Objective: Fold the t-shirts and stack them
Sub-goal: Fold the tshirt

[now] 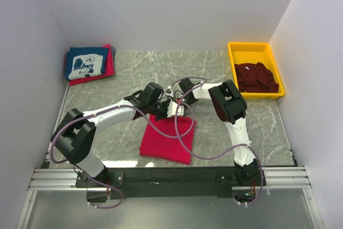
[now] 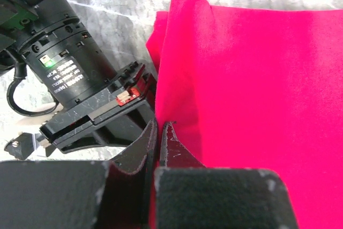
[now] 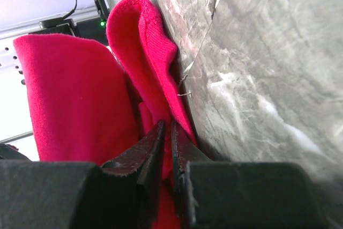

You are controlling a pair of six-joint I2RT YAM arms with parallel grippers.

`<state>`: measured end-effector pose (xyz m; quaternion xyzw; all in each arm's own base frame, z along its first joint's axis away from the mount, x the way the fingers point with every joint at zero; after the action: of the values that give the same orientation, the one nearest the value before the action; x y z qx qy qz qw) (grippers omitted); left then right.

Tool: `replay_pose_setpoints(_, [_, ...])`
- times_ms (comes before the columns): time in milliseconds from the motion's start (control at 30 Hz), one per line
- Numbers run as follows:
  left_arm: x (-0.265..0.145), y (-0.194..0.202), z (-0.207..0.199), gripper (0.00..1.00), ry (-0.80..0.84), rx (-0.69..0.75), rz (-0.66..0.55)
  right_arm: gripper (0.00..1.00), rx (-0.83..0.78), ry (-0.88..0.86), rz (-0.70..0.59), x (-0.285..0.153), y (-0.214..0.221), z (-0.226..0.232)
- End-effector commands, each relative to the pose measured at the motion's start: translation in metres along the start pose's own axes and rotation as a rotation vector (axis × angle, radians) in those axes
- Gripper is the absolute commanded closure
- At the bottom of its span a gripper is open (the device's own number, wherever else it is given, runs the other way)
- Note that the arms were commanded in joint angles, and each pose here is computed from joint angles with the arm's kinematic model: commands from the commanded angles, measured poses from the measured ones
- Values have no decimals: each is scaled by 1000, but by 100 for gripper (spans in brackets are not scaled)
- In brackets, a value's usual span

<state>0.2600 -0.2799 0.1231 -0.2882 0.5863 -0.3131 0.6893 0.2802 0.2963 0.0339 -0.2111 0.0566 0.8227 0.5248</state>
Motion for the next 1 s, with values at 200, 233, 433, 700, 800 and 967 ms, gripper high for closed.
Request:
replay_pose_setpoints(200, [3, -8, 25, 99, -115, 52, -57, 83, 68, 45, 30, 3, 15, -13])
replay_pose_setpoints(233, [2, -8, 26, 99, -122, 57, -59, 83, 69, 44, 31, 3, 16, -14])
replay_pose_setpoints(433, [5, -3, 29, 99, -123, 60, -49, 83, 54, 50, 30, 2, 12, -12])
replay_pose_setpoints(700, [12, 8, 27, 98, -125, 61, -36, 78, -20, 179, 17, -10, -6, -10])
replay_pose_setpoints(800, [13, 12, 25, 95, -122, 62, -30, 76, -40, 225, 17, -15, -14, -9])
replay_pose_setpoints(967, [15, 21, 23, 87, -122, 69, -8, 70, -81, 332, 17, -26, -20, -7])
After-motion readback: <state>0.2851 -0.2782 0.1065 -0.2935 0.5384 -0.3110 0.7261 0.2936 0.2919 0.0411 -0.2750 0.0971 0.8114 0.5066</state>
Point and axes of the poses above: each gripper's point midway between its finger pads, its own x axis out along the fingers, its own z axis along the line the jaws close on, y = z × x, the point moved 4 cm from there along -x, back along the fingers, and after that the axes turned 8 degrees about -x, right-handed, at the moved point
